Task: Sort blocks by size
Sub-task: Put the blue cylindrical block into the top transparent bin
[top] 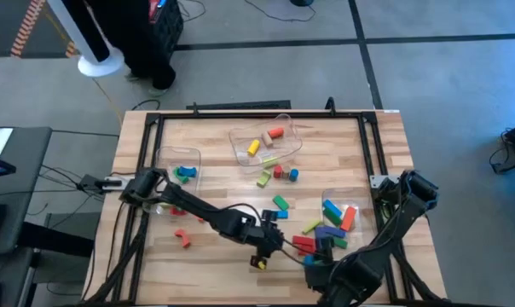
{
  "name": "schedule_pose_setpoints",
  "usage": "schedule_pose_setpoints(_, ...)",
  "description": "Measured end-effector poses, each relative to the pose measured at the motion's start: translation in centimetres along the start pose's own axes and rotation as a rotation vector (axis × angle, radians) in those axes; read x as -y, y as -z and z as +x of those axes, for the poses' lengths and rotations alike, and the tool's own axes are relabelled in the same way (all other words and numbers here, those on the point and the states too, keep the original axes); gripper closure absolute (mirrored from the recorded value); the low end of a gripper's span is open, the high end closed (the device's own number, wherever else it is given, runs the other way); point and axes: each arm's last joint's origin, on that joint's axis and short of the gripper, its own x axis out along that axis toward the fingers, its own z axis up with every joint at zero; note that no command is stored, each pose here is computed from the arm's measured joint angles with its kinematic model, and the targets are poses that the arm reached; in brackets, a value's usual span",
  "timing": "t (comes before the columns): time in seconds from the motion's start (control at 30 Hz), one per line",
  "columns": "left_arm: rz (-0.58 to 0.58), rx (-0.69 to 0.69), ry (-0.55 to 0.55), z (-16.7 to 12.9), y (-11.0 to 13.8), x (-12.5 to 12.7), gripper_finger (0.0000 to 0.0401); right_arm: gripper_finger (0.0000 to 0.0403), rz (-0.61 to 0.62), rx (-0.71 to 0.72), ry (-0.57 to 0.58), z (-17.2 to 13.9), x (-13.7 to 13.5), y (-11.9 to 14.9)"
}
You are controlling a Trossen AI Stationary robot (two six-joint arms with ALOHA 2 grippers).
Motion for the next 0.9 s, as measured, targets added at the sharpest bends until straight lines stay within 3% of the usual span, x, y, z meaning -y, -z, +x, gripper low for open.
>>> schedule_pose_setpoints(0.1, 0.011, -0.065, -0.047, -1.4, 0.3, 0.6, 0.0208, 0.0159, -0.027, -0.05, 0.003, 1.2, -0.4, 0.0)
schedule_pose_setpoints(0.43, -0.007, -0.097, -0.14, -4.7, 2.9, 1.8, 0.0208, 0.0159, -0.068, -0.101, 0.012, 3.5, -0.3, -0.6)
schedule_pose_setpoints(0.67, -0.068, 0.013, -0.127, -7.2, 5.5, 1.6, 0.0209, 0.0159, -0.065, -0.121, 0.019, 4.3, 0.0, -1.0)
schedule_pose_setpoints(0.9, -0.089, -0.027, -0.104, -7.7, 7.6, 1.3, 0.0209, 0.0159, -0.044, -0.057, 0.064, 3.9, 0.8, -1.6)
